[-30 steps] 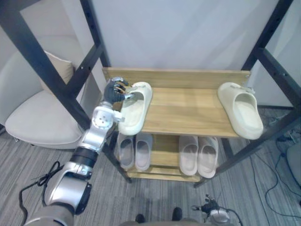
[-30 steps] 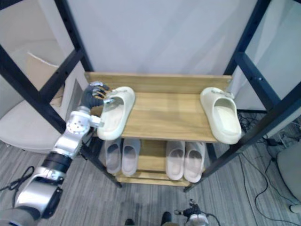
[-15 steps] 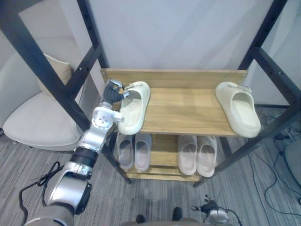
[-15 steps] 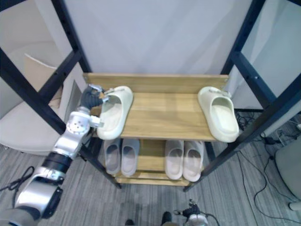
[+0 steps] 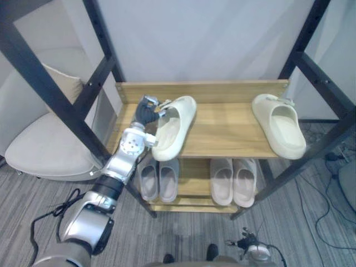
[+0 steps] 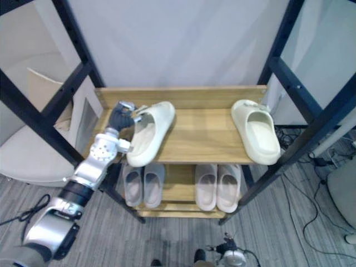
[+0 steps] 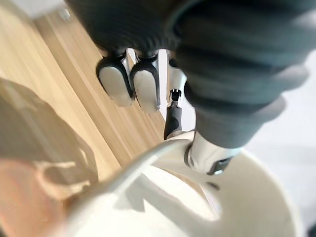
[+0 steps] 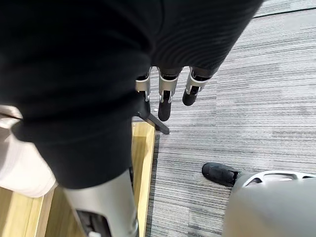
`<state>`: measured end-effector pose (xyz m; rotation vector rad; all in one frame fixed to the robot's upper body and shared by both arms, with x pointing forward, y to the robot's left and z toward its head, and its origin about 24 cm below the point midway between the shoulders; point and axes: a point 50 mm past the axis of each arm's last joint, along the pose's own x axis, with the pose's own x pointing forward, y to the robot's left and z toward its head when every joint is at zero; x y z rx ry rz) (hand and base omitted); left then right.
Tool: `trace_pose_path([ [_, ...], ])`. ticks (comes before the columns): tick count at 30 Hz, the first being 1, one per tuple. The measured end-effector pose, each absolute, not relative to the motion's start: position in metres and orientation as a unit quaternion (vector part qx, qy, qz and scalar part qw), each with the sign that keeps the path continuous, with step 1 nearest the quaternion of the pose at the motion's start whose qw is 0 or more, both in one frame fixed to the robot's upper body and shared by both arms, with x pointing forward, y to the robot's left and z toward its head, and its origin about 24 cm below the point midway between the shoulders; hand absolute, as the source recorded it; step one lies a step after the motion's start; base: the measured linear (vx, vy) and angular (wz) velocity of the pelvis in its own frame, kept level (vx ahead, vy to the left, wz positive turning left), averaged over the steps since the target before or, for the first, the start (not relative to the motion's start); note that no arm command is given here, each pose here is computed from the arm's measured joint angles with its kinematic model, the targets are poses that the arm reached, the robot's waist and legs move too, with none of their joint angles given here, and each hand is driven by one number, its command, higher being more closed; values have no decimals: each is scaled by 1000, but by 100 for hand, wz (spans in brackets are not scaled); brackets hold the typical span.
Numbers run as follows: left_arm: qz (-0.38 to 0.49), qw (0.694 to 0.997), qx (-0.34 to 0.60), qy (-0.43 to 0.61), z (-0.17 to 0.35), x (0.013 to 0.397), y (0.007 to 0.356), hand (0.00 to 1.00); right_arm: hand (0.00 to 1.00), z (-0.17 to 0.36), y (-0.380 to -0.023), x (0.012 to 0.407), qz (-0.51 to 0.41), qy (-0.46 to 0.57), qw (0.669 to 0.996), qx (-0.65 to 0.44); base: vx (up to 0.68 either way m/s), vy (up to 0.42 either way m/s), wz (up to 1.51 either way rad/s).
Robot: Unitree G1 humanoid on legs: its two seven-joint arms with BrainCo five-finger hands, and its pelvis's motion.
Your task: Organize the slippers on the shoe rack
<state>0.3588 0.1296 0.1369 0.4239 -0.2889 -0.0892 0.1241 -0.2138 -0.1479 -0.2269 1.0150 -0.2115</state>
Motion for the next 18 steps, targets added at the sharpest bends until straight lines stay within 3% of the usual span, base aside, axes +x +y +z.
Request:
trace_pose_path([
  [9, -79, 966, 197, -149, 139, 359, 104, 100, 0, -147, -216, 126, -109, 480, 864, -103, 0, 0, 0],
  [18, -69, 961, 218, -154, 155, 375, 100, 100, 0, -143, -222, 129, -125, 468, 869, -99, -2, 2, -4],
])
